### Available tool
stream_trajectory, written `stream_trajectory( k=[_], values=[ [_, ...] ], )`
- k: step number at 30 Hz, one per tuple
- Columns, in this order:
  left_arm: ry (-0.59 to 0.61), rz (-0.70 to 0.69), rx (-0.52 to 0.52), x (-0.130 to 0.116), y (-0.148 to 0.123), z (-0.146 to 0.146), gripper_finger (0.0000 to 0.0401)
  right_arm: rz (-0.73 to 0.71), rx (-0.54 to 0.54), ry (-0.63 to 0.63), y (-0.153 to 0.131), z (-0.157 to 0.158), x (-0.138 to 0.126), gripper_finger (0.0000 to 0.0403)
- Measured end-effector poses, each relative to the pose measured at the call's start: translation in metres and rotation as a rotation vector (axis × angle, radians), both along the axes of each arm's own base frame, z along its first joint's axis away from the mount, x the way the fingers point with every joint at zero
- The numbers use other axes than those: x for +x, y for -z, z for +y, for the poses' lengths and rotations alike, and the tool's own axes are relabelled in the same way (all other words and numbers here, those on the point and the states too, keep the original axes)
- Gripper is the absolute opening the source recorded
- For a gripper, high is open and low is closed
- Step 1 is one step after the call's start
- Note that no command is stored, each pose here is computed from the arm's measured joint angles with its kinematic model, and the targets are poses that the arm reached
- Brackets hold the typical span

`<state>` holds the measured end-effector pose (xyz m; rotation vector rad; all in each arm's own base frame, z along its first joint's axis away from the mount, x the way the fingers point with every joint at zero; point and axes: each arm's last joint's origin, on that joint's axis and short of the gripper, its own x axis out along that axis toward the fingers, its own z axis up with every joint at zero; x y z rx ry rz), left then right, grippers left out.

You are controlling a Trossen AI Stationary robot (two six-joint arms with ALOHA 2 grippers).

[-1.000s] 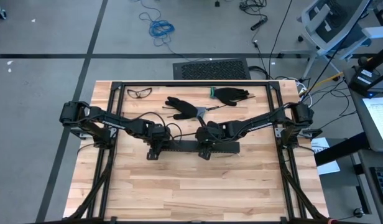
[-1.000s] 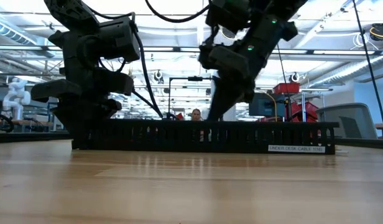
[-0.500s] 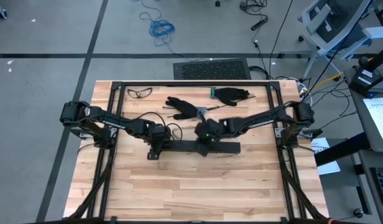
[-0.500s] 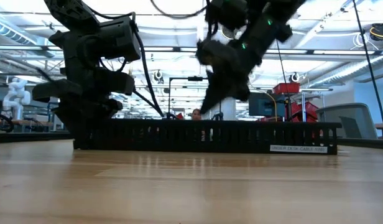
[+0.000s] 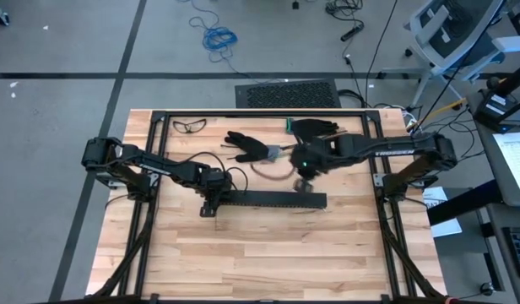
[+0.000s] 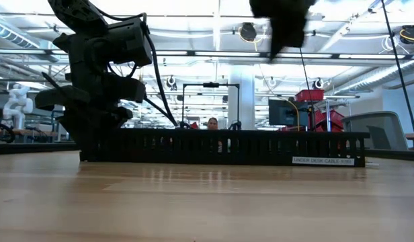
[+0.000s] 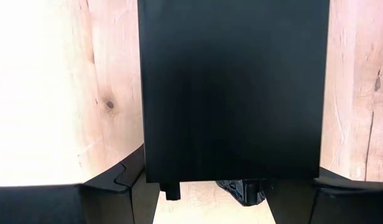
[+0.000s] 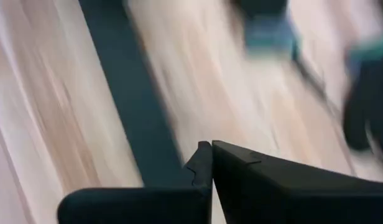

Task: Ziptie cables
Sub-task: Insert the black cover of the black cable duct

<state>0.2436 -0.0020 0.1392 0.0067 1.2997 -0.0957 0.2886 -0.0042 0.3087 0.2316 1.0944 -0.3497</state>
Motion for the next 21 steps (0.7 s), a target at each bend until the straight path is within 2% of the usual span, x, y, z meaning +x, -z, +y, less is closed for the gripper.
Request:
stream_trajectory(
  k=[3, 5, 7, 12, 15, 21],
  values=[
    [0.000, 0.000, 0.000, 0.000, 0.000, 0.000, 0.0231, 0.167, 0.014, -0.019, 0.013, 0.008, -0.016, 0.0000],
    [0.001, 0.000, -0.003, 0.000, 0.000, 0.000, 0.0231, 0.228, 0.018, -0.035, 0.029, 0.013, -0.021, 0.0000],
    [0.003, 0.001, -0.011, 0.000, 0.000, 0.000, 0.0231, 0.270, 0.068, -0.040, 0.046, 0.016, -0.024, 0.0000],
    [0.002, 0.001, -0.011, 0.000, 0.000, 0.000, 0.0231, 0.285, 0.157, 0.003, 0.093, 0.023, -0.032, 0.0000],
    [0.002, 0.001, -0.011, 0.000, 0.000, 0.000, 0.0231, 0.267, 0.202, 0.041, 0.111, 0.023, -0.036, 0.0000],
    [0.003, 0.005, -0.013, 0.000, 0.000, 0.000, 0.0231, 0.246, 0.214, 0.053, 0.120, 0.025, -0.038, 0.0000]
  ],
)
